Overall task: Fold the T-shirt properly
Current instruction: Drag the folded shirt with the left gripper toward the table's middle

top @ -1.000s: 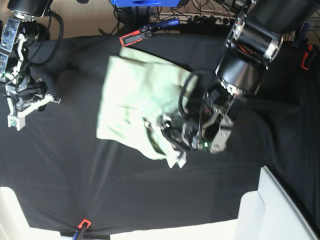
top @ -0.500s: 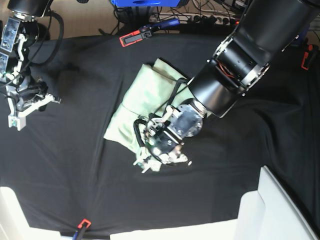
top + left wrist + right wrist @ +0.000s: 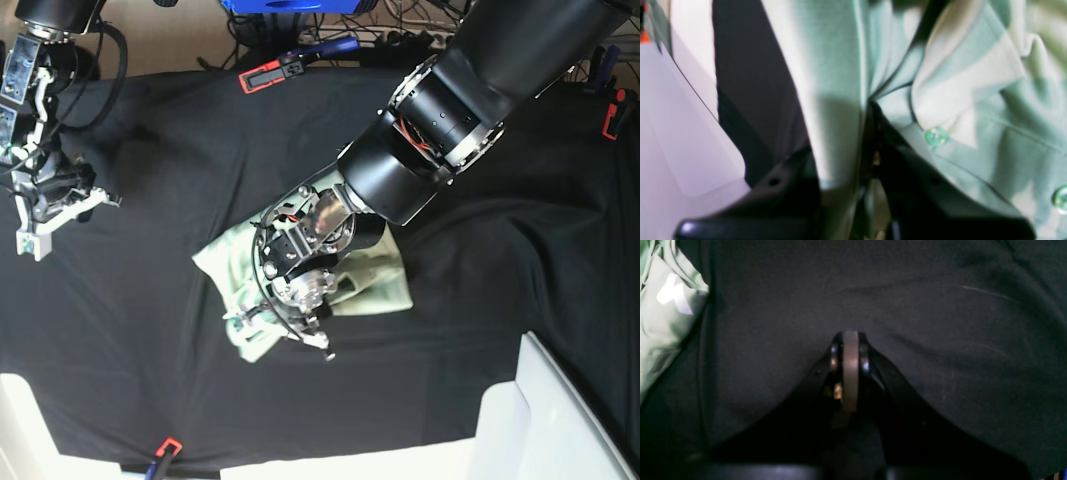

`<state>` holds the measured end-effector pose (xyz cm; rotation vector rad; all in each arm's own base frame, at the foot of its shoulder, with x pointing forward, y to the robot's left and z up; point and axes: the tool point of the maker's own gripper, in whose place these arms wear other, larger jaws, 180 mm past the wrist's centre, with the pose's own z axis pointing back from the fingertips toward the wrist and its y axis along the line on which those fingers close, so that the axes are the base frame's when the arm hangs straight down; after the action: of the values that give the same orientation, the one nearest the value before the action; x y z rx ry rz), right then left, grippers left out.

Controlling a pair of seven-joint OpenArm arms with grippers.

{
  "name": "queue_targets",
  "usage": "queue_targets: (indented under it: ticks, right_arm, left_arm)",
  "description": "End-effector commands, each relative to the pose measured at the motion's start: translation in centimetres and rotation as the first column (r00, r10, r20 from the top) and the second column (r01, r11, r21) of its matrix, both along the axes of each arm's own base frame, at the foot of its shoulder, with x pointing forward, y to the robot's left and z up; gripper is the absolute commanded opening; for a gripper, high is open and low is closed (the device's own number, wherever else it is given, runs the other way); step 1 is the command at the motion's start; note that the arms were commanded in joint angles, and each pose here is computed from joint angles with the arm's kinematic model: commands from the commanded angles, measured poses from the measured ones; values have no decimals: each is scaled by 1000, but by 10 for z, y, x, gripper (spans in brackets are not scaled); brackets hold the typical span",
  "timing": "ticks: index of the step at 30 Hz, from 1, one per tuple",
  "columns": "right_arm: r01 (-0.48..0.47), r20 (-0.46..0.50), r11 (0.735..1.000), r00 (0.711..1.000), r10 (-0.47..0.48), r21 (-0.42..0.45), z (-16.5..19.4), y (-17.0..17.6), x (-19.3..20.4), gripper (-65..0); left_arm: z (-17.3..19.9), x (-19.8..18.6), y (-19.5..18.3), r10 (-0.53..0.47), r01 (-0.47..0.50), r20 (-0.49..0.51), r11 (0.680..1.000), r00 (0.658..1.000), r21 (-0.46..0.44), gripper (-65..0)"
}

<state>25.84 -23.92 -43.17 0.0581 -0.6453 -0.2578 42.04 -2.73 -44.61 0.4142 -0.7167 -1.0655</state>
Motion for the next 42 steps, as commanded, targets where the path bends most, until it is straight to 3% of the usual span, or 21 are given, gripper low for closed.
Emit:
queue_targets:
  ticks: [1, 5, 13, 17, 20, 41, 42]
  right_arm:
    - [0, 44, 1000, 999, 1, -19, 11, -7, 9, -649]
    - [0, 45, 1000, 999, 0, -19, 12, -7, 9, -649]
    - [1, 48, 1000, 999, 0, -20, 12, -7, 10, -649]
    - [-1, 50, 1000, 999, 2, -19, 13, -6, 11, -649]
    - [1, 50, 1000, 999, 1, -21, 13, -8, 11, -649]
    - [-1, 47, 1000, 999, 2, -22, 12, -8, 10, -649]
    - [0, 47, 1000, 999, 1, -23, 12, -8, 10, -649]
  left_arm:
    - [27, 17, -23, -44, 49, 85, 998, 995, -50, -650]
    - [32, 19, -36, -94, 106, 124, 990, 988, -97, -650]
    - [33, 18, -43, -116, 132, 138, 984, 984, -118, -650]
    - [32, 8, -66, -230, 250, 169, 962, 958, -109, -650]
    - [24, -5, -74, -266, 283, 156, 954, 951, -99, -650]
    - [35, 7, -72, -261, 279, 179, 956, 949, -87, -648]
    - [39, 12, -71, -259, 278, 187, 957, 947, -82, -611]
